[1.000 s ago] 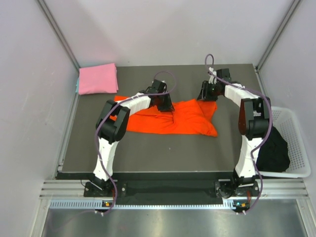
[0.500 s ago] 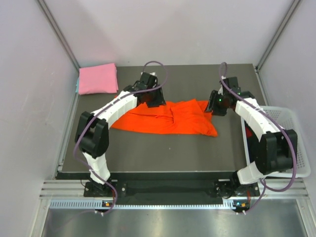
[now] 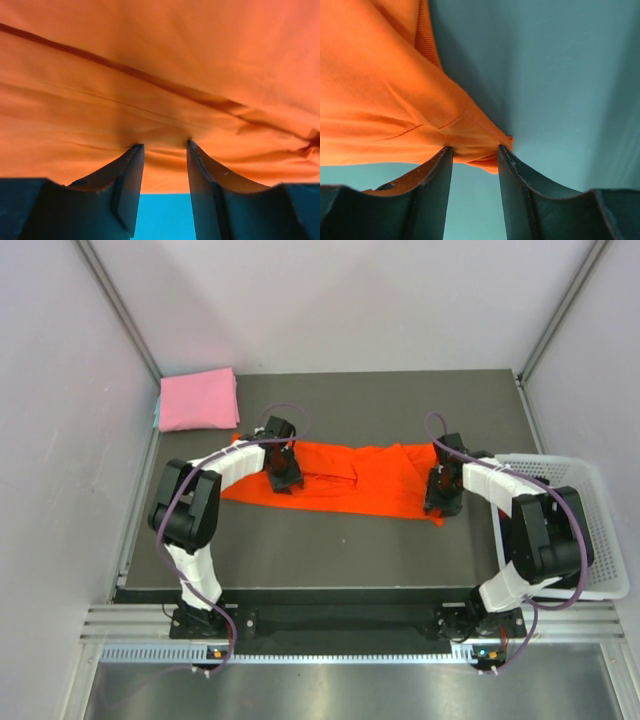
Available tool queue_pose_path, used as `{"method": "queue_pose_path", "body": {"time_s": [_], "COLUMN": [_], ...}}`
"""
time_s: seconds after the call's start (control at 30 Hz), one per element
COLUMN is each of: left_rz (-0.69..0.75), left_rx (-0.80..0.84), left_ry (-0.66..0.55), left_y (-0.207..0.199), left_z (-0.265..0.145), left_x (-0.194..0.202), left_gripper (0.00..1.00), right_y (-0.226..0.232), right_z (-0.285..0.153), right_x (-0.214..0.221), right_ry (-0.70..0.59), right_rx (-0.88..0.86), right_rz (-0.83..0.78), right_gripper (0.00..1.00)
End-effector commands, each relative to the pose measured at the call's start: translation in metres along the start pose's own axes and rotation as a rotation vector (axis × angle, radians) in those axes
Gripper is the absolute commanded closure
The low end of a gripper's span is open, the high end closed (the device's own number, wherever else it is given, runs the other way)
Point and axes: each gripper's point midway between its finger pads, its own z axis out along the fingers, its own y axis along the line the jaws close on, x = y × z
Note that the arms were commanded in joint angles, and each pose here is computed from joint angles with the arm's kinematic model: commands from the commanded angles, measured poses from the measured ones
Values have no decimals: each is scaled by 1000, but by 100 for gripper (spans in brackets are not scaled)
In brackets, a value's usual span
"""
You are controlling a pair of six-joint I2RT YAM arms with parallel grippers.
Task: Fold and stack the t-shirts
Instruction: Fold the tshirt
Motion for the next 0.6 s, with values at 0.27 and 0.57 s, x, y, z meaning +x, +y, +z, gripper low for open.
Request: {"method": "queue_pose_path", "body": {"time_s": [0.27, 0.57], "left_rz": [-68, -37], "left_rx": [-151, 31], "left_ry": [-55, -126], "left_y": [62, 20], "left_z": [-11, -71], "left_x": [-16, -57], "left_gripper": [56, 52], "right_y": [21, 37], "right_z": [-40, -66], "right_x": [-36, -112], "right_ry": [-125, -221], "right_rx": [-70, -101], "right_rz": [-54, -22], "right_gripper": [56, 52]}}
